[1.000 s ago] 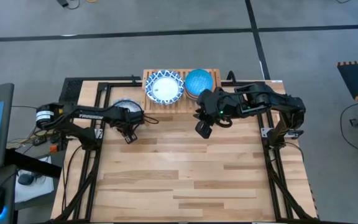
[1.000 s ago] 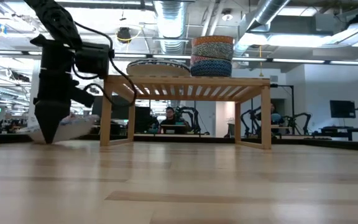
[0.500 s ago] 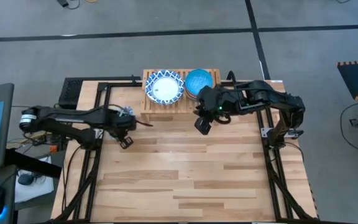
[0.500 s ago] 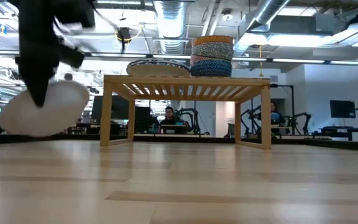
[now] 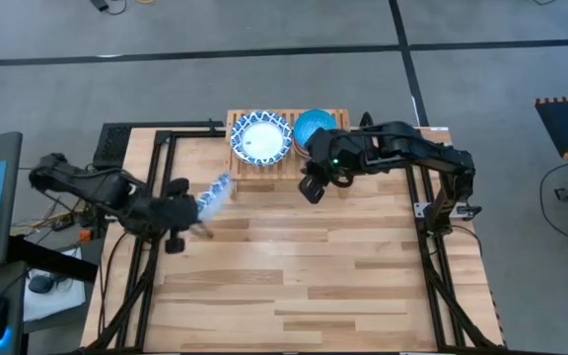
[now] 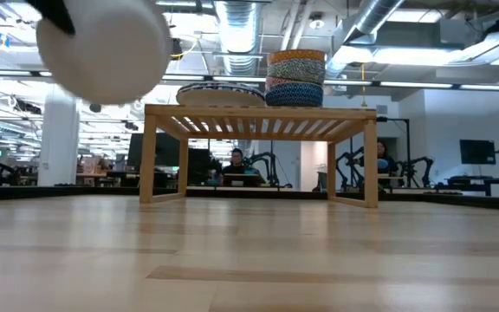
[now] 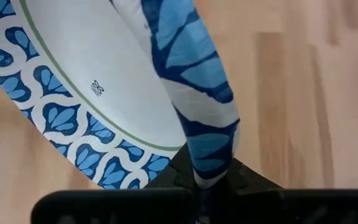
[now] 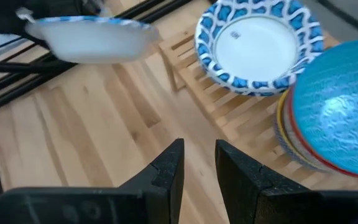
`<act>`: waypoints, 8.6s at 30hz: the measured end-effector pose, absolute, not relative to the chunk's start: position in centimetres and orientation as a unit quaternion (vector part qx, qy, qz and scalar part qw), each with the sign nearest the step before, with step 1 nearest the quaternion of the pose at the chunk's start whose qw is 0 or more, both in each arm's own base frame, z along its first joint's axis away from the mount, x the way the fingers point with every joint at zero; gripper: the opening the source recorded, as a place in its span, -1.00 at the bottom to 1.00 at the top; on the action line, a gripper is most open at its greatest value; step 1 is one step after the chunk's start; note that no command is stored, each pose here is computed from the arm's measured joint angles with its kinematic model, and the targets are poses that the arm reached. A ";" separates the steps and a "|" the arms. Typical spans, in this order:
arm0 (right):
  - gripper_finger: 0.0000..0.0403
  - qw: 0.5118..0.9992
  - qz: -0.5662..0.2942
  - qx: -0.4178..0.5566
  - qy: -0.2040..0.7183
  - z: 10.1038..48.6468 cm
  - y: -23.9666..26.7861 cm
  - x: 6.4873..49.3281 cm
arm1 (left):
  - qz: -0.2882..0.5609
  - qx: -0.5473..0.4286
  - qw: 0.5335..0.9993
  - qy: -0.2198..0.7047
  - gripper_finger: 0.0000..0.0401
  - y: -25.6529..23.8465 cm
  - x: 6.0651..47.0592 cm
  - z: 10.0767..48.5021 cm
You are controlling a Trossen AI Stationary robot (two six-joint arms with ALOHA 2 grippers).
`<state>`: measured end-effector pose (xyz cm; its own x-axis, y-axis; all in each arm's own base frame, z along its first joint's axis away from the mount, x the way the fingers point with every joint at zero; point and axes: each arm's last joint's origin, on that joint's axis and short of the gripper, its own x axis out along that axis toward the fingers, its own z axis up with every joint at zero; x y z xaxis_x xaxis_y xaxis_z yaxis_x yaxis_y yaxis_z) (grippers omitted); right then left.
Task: Place and stack bowls onto a shelf
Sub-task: Stack the white patterned bowl on top of the white patterned bowl, then return to Home Position
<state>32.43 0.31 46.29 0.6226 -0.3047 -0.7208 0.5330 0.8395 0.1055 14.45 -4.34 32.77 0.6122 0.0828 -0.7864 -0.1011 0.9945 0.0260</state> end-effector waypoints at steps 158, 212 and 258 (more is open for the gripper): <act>-0.86 0.986 0.107 0.116 -0.052 43.5 1.5 25.9 | 0.135 -0.049 0.990 0.004 -0.83 -9.2 24.6 37.7; -0.88 0.995 0.003 0.081 -0.053 21.4 0.4 8.3 | 0.085 -0.015 0.993 -0.079 -1.00 -2.0 8.1 21.1; -0.88 0.997 0.000 0.071 -0.030 17.1 0.1 9.7 | 0.013 -0.009 0.999 -0.031 -1.00 -1.1 9.8 17.2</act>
<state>9.73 0.07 17.09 0.9982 -0.0047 0.0604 -0.0039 0.9899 0.1416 9.77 -1.07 17.18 0.9978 0.0256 0.0617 -0.0244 0.9995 -0.0192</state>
